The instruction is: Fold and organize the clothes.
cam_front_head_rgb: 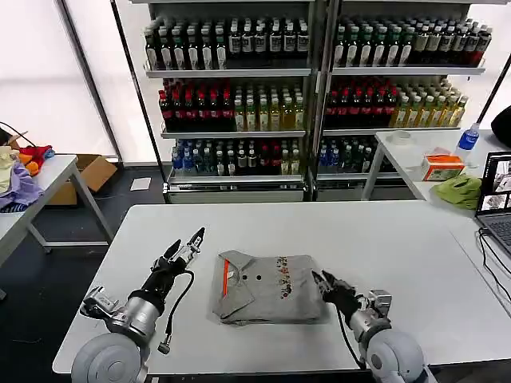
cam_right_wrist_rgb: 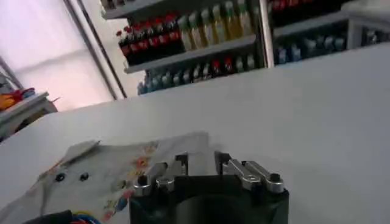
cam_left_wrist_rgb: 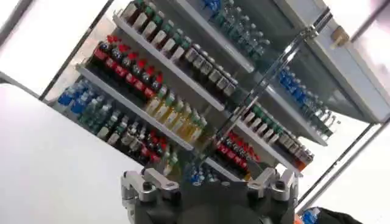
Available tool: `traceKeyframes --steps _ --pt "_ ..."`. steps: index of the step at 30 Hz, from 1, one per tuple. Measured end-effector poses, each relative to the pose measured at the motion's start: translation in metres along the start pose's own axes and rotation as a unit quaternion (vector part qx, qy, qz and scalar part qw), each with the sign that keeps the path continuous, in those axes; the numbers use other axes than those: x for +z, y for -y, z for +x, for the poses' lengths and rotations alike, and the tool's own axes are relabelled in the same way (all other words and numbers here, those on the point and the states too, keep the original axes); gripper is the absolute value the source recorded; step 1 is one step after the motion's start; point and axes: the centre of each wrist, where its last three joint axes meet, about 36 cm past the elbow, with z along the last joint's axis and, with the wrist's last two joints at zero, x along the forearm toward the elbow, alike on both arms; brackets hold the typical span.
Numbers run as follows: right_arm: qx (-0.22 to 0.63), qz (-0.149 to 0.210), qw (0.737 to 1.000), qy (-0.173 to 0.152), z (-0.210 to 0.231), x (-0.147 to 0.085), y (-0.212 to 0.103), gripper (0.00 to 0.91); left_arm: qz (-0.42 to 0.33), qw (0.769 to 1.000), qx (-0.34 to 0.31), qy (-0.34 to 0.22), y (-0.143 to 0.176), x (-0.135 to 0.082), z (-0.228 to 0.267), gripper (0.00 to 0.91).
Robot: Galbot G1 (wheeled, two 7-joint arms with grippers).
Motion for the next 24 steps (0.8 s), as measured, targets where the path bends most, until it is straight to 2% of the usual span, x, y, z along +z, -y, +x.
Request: traceKeyframes --steps 5,8,14,24 --pt "0.029 0.063 0.996 0.057 0.019 -0.007 0.003 0.907 -0.005 1.000 0.001 0.000 0.001 0.000 0.004 0.907" --pt "0.040 0.086 0.992 0.083 0.031 -0.007 0.006 0.907 -0.015 1.000 0.001 0.005 0.001 -0.001 0.009 0.907" --pt "0.054 0.107 0.987 0.111 0.054 0.004 0.017 0.907 -0.051 0.999 -0.004 0.014 -0.003 0.003 0.019 0.907" --pt "0.088 0.124 0.977 0.151 0.094 0.022 0.055 0.907 -0.179 0.982 -0.044 0.029 -0.017 0.028 0.039 0.907"
